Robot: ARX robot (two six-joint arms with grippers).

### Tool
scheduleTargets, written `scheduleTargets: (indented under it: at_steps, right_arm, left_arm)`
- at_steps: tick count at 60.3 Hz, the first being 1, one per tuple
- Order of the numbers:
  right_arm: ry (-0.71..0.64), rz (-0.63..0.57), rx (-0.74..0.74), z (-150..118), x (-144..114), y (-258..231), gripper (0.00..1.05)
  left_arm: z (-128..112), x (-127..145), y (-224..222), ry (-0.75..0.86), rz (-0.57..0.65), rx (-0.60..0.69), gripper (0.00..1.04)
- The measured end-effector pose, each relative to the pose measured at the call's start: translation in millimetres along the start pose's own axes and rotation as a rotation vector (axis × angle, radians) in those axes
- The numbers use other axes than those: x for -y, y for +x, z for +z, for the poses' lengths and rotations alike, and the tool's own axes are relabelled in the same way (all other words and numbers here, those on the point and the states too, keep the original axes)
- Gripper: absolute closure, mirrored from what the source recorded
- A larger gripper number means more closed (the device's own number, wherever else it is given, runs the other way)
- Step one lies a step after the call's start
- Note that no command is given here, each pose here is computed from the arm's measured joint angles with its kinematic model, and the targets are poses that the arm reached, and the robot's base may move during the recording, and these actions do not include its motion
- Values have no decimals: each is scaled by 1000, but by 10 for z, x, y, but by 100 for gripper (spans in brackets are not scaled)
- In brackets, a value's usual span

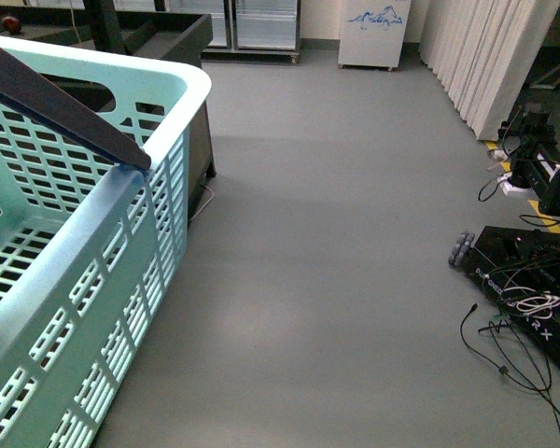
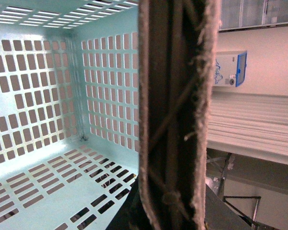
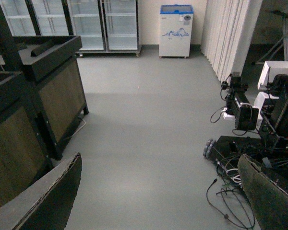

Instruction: Pick lemon and mango into basket

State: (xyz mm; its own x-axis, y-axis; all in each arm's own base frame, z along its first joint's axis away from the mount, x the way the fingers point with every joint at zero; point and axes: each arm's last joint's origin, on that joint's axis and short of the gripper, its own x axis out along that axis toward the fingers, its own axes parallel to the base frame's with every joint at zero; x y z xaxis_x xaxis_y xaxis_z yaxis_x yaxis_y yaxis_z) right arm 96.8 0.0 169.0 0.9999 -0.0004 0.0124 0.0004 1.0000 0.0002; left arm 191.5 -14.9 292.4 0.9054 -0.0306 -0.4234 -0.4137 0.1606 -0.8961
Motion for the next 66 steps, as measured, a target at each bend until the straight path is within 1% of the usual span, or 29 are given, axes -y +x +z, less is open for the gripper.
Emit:
scheduleTargets:
  at_steps: [44, 53, 66]
  right_arm:
    - [0, -2, 0, 0, 1, 0, 9]
    - [0, -3, 0, 0, 1, 0, 9]
    - [0, -3, 1, 1, 1, -1, 9]
  left_arm:
    - [1, 10, -5, -1, -3, 2, 99]
    - [-15, 12, -5, -6, -7, -26, 99]
    - [-7, 16, -12, -3, -7, -2, 99]
